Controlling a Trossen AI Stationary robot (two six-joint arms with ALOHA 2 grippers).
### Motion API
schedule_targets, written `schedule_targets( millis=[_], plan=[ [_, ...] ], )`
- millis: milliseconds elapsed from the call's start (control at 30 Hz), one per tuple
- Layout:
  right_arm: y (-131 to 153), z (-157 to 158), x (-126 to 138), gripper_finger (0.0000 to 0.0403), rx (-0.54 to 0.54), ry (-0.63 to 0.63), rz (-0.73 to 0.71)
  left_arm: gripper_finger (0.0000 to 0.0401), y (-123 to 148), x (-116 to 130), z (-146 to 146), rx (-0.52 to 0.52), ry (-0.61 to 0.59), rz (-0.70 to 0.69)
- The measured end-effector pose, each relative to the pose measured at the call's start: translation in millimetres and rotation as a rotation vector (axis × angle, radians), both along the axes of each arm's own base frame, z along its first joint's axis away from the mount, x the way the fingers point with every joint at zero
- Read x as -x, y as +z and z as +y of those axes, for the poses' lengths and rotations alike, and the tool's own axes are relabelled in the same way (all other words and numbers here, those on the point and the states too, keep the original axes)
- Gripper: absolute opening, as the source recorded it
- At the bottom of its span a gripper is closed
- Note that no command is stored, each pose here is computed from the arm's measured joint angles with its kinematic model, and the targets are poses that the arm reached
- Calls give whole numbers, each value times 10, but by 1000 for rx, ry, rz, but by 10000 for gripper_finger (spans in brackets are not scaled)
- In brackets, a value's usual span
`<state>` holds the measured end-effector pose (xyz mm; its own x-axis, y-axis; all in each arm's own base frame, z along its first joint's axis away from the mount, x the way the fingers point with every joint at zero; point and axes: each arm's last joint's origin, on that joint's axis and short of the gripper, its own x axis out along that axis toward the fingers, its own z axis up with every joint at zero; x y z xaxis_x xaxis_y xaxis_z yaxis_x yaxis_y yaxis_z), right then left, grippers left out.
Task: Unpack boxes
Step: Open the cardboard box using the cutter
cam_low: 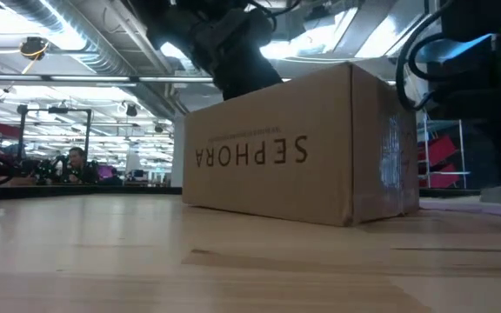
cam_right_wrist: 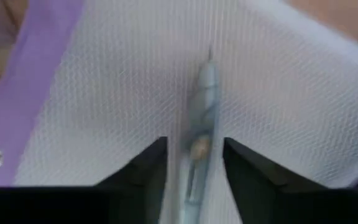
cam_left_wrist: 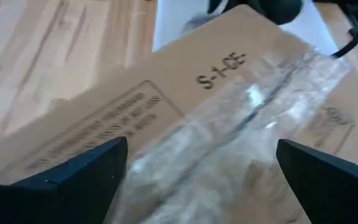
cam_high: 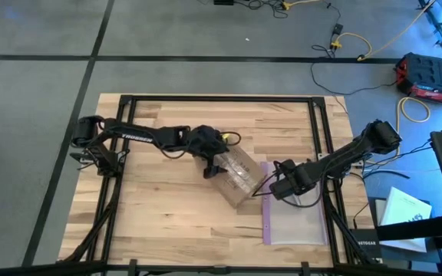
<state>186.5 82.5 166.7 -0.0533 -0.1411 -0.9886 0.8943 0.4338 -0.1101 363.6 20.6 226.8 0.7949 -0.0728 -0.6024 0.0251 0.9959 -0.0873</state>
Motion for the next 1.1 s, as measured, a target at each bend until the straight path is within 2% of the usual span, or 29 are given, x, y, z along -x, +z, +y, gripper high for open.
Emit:
schedule_targets(
  millis=[167, 333, 533, 667, 733, 833, 933, 1033, 1100],
  plan=[
    [2, -8, -9, 210, 34, 72, -11, 400, 30, -26, -158, 71, 47, -20],
    [3, -15, -17, 220, 63, 153, -15, 400, 184, -81, -326, 155, 58, -57],
    [1, -21, -22, 221, 85, 191, -15, 400, 591, -189, -496, 208, 33, -162],
    [0, -14, -39, 221, 79, 266, -20, 400, 942, -247, -552, 224, 14, -258],
    [23, -12, -58, 221, 110, 291, -34, 400, 1109, -256, -567, 229, 8, -285],
    [140, 46, -86, 221, 204, 343, -67, 400, 1316, -250, -576, 219, -1, -302],
    [327, 111, -99, 222, 271, 382, -70, 400, 1522, -176, -644, 130, 6, -388],
    [519, 211, -109, 222, 354, 413, -122, 400, 1749, -10, -671, 60, 7, -478],
    [630, 283, -125, 222, 416, 426, -190, 400, 1853, 132, -613, 38, 12, -475]
  ],
)
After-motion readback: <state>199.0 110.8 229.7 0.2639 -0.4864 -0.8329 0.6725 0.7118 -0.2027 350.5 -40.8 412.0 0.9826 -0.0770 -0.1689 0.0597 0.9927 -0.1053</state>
